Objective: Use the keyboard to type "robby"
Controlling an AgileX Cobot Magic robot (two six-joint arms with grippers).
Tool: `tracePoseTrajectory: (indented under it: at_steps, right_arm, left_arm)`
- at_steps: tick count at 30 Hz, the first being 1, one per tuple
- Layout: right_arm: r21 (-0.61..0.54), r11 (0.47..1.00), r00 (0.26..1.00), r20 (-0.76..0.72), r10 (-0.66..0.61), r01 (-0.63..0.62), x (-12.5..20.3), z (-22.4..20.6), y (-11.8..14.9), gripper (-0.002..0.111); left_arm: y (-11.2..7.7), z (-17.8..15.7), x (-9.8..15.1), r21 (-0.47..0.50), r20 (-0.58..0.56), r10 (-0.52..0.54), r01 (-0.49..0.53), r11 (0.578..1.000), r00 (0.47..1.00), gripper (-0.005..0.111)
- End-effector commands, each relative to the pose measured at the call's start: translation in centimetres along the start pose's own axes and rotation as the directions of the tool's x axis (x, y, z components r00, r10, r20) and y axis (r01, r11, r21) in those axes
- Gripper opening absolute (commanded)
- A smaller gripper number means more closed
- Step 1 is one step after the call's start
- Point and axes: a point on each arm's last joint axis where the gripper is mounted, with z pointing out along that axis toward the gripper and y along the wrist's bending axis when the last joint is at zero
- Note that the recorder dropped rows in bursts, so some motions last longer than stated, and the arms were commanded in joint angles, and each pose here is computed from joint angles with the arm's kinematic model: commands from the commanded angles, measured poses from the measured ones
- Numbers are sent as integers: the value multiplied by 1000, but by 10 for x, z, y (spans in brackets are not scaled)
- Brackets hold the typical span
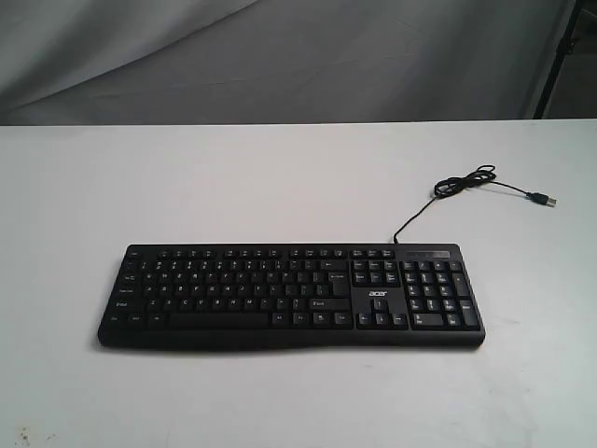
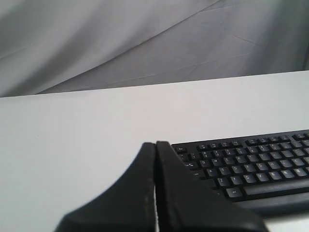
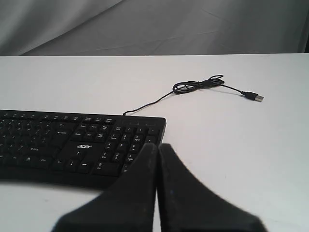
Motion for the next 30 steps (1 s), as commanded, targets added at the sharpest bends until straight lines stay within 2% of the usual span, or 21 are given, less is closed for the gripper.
tracePoseTrajectory:
  at_steps: [1, 20, 25, 30]
  right_arm:
    - [8, 1000, 1000, 2, 0, 0, 1, 0, -1, 0]
    - [6, 1000, 1000, -7, -2, 3, 1, 0, 0, 0]
    - [8, 998, 997, 62, -55, 55, -37, -14, 3, 0]
    - [51, 987, 984, 87, -157, 153, -99, -24, 5, 0]
  left_arm:
    - [0, 0, 1, 5, 7, 3, -3, 1000, 1000, 0]
    - [0, 0, 1, 5, 7, 3, -3, 1000, 1000, 0]
    - [0, 0, 1, 5, 7, 3, -3, 1000, 1000, 0]
    - [0, 0, 1, 5, 7, 3, -3, 1000, 1000, 0]
